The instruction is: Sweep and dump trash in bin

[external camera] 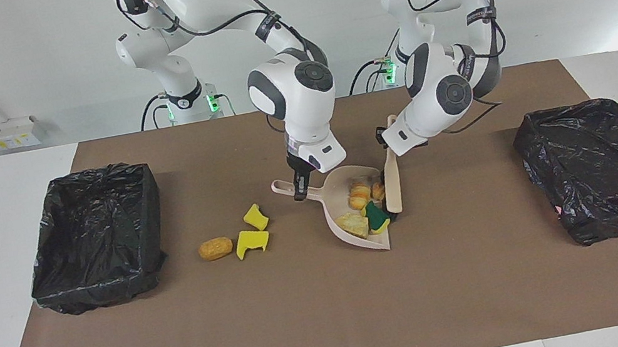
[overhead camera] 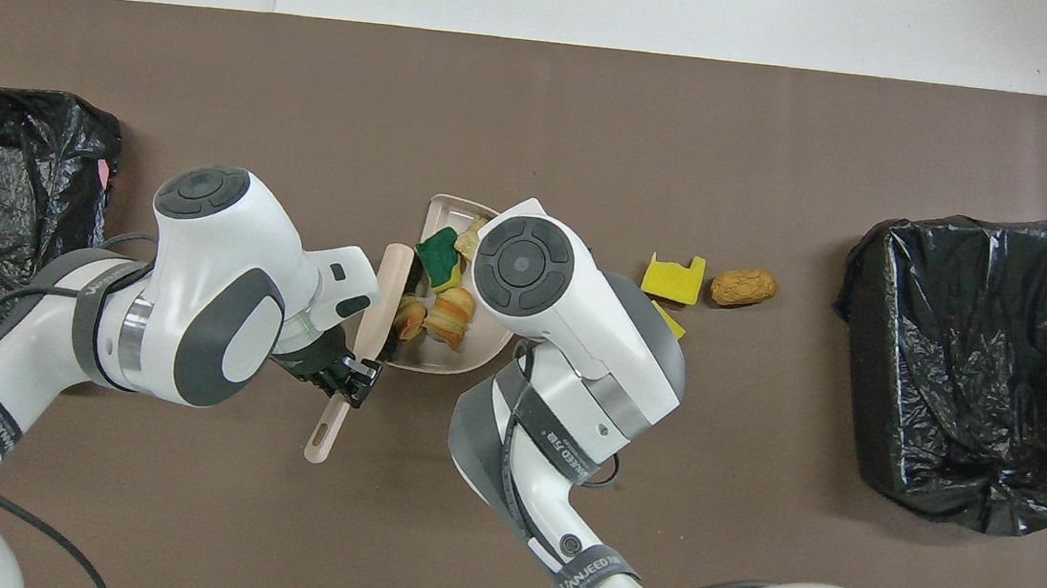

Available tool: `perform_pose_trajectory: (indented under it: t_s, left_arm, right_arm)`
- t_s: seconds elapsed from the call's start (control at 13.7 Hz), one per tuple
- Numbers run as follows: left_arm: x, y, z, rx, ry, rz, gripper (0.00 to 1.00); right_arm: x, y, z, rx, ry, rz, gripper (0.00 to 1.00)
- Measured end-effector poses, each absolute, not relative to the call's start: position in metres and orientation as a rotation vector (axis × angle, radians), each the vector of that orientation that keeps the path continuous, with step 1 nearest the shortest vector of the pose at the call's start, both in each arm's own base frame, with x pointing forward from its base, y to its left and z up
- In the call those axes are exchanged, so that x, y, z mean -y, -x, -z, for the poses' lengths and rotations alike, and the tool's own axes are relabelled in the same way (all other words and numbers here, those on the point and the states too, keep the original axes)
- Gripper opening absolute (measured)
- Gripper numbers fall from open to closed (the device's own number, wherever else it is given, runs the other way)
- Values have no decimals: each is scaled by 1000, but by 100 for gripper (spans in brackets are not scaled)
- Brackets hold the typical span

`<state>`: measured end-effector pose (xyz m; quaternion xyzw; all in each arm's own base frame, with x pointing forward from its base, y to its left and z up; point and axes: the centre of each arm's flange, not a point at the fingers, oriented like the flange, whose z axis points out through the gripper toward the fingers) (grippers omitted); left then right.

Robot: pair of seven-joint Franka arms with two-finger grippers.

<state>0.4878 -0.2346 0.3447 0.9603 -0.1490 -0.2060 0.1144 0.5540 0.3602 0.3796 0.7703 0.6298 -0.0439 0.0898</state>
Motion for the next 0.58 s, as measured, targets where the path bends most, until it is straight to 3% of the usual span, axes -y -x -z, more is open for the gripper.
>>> perform_pose_trajectory:
  t_s: [0.58]
  left_arm:
    - [219, -486, -386, 275, -2649, 640, 26]
  right_arm:
    - [-360, -554, -375, -1865, -2298, 132, 33]
